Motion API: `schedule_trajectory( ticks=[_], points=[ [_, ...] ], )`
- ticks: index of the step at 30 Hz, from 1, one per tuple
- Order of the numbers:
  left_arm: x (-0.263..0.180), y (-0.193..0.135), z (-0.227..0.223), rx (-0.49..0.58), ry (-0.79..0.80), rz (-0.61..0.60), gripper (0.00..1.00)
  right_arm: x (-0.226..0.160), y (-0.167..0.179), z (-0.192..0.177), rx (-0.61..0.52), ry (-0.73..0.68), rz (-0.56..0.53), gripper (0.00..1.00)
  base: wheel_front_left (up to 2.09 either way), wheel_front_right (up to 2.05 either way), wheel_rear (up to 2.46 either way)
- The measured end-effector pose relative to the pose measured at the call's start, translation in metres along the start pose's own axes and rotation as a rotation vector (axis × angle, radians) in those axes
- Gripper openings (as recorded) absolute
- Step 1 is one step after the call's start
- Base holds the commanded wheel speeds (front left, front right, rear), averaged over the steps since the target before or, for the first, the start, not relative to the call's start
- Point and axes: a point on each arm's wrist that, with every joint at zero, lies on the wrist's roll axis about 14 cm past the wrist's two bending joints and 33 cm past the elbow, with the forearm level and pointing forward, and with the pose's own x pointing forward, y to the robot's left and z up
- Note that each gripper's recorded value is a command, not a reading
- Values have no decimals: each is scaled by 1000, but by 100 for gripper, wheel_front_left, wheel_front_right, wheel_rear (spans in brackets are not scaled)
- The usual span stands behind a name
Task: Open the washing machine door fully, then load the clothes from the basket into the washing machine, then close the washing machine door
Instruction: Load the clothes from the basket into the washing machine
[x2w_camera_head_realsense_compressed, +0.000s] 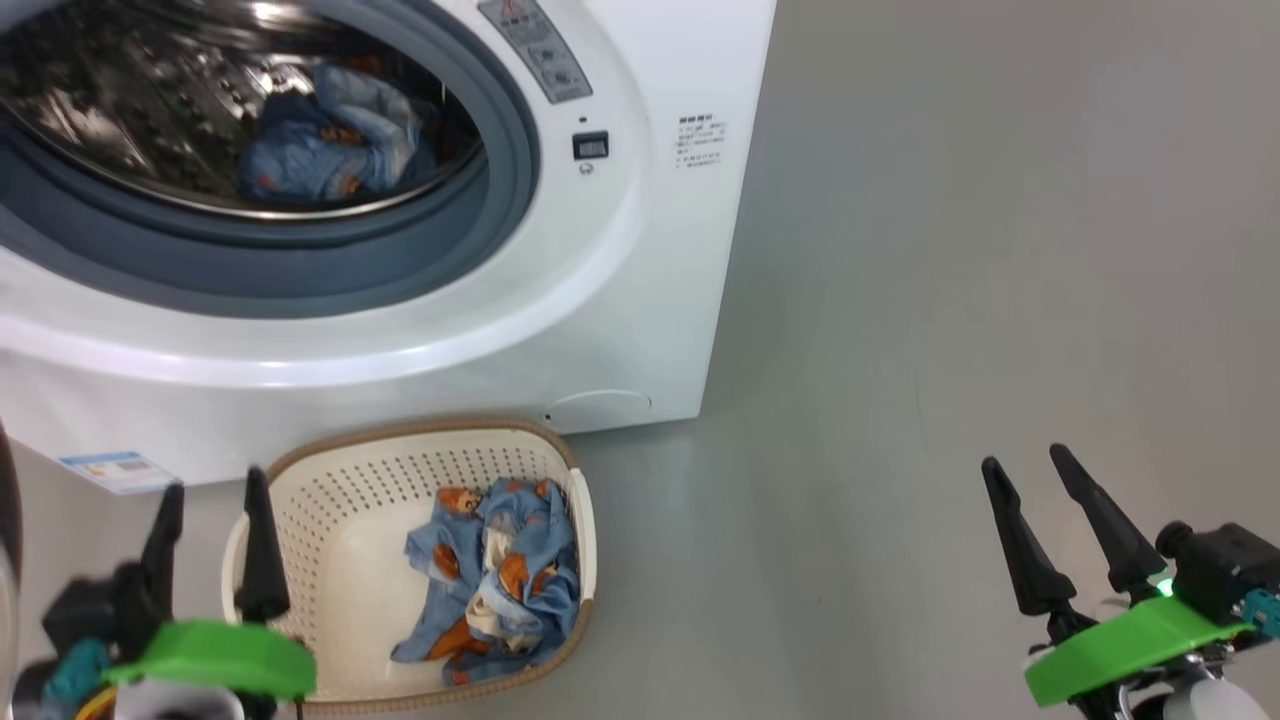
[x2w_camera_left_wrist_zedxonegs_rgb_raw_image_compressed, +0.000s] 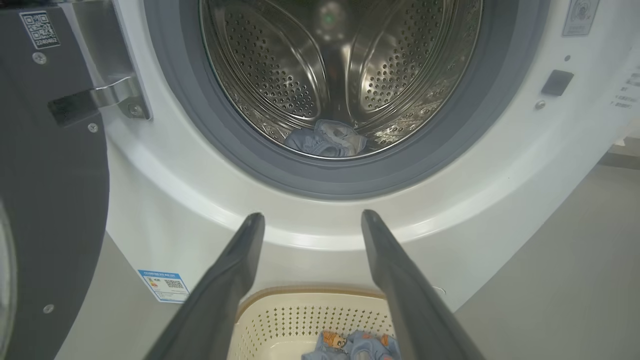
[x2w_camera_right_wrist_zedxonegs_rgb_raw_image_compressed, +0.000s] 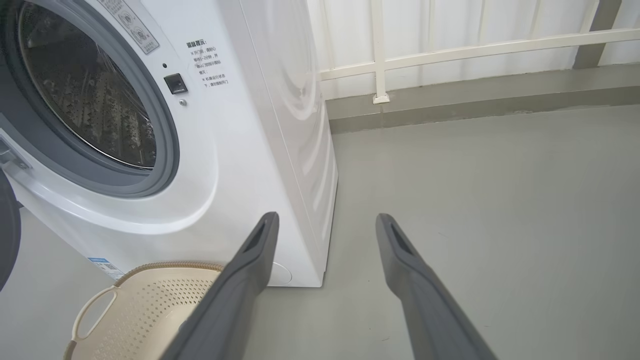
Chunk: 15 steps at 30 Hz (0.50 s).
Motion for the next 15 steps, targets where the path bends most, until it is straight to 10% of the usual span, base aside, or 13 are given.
schedule_trajectory(
  ticks=[15],
  points=[
    [-53, 19, 11, 1, -25, 42, 100, -32, 0, -3, 14, 5, -29, 100, 0, 0, 0]
  ],
)
